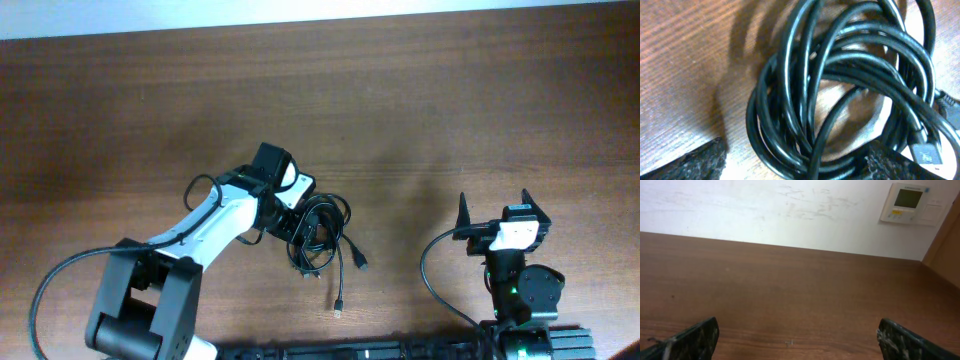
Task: Untangle cables
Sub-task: 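Move the left gripper over the black cable coil and lower onto it, then grasp the cable coil with the left gripper and lift it up, then bring the right gripper toward the lifted coil held by the left gripper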
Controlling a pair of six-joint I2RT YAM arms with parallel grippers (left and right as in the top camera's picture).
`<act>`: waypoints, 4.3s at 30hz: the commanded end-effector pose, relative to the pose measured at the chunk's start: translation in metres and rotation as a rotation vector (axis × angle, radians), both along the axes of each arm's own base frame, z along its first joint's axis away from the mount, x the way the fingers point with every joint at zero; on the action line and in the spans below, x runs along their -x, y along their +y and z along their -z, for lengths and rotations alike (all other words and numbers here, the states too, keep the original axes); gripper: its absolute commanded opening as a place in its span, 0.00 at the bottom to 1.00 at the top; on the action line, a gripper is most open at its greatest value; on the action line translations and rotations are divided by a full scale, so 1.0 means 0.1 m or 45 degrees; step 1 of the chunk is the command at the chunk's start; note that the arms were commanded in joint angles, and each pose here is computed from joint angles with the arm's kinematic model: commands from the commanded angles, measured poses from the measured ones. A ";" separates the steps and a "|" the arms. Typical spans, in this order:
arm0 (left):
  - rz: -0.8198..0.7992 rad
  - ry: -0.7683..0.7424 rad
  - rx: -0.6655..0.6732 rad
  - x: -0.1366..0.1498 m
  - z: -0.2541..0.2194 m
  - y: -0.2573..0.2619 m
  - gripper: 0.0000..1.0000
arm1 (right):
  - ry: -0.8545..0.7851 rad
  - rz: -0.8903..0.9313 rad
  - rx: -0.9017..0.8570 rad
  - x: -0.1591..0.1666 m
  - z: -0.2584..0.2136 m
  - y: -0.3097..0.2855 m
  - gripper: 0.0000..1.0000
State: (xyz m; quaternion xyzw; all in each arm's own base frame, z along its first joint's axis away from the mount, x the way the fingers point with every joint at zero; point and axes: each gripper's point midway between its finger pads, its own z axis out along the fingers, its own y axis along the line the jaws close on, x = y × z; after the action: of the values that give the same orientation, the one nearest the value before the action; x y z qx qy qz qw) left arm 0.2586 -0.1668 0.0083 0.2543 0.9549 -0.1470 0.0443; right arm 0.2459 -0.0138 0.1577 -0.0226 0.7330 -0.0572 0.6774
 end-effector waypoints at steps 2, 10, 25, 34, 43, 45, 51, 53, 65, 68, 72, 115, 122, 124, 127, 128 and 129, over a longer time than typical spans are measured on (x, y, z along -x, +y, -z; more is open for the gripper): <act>-0.038 0.035 -0.026 -0.01 0.10 0.00 0.75 | 0.002 -0.010 0.003 0.00 0.02 0.01 0.99; -0.108 -0.011 -0.201 -0.06 0.19 0.17 0.71 | 0.002 -0.011 0.003 0.00 0.02 0.01 0.99; -0.062 -0.164 -0.284 -0.15 0.18 -0.01 0.18 | 0.002 -0.011 0.003 0.00 0.02 0.01 0.99; -0.066 -0.184 -0.272 -0.19 0.17 -0.03 0.00 | 0.002 -0.010 0.003 0.00 0.02 0.01 0.99; 0.010 -0.396 -0.163 -0.36 -0.34 -0.15 0.00 | 0.002 -0.011 0.003 0.00 0.02 0.01 0.99; 0.052 -0.534 -0.102 -0.43 -0.68 -0.19 0.00 | 0.002 -0.010 0.003 0.00 0.02 0.01 0.99; 0.200 -0.854 -0.017 -0.49 -1.41 -0.23 0.00 | 0.002 -0.010 0.003 0.00 0.02 0.01 0.99; 0.186 -0.938 0.024 -0.52 -1.61 -0.24 0.00 | 0.002 -0.010 0.003 0.00 0.02 0.01 0.99; 0.197 -1.073 0.181 -0.49 -2.01 -0.36 0.00 | -0.002 0.066 0.019 0.01 0.01 -0.09 0.99; 0.292 -1.030 0.369 -0.35 -2.09 -0.57 0.00 | 0.002 0.064 0.018 0.01 0.01 -0.09 0.99; 0.317 -1.004 0.466 -0.32 -2.14 -0.60 0.00 | 0.002 0.064 0.018 0.01 0.01 -0.09 0.99; 1.444 -1.841 0.934 0.13 -3.03 -0.69 0.00 | 0.409 -1.244 -0.646 0.00 -1.43 1.48 0.99; 1.673 -2.048 0.992 0.31 -3.13 -0.71 0.00 | 0.365 -1.583 -0.605 0.27 -1.60 1.66 0.98; 1.701 -2.073 1.027 0.33 -3.15 -0.72 0.00 | 0.364 -1.610 -0.603 0.30 -1.61 1.67 0.99; 1.753 -2.104 1.098 0.36 -3.15 -0.76 0.00 | 0.365 -1.611 -0.603 0.31 -1.61 1.67 0.99; 1.776 -2.121 1.118 0.37 -3.15 -0.78 0.00 | 0.365 -1.611 -0.603 0.31 -1.61 1.67 0.99; 1.790 -2.130 1.127 0.37 -3.15 -0.81 0.00 | 0.364 -1.611 -0.603 0.30 -1.61 1.67 0.99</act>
State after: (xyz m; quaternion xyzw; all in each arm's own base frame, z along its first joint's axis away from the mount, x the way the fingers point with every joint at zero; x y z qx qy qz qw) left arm 0.2319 -0.2420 0.3222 0.7004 0.1943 -0.2225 0.6498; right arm 0.2222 0.1515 0.3089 -0.2853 0.6680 0.5069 0.4642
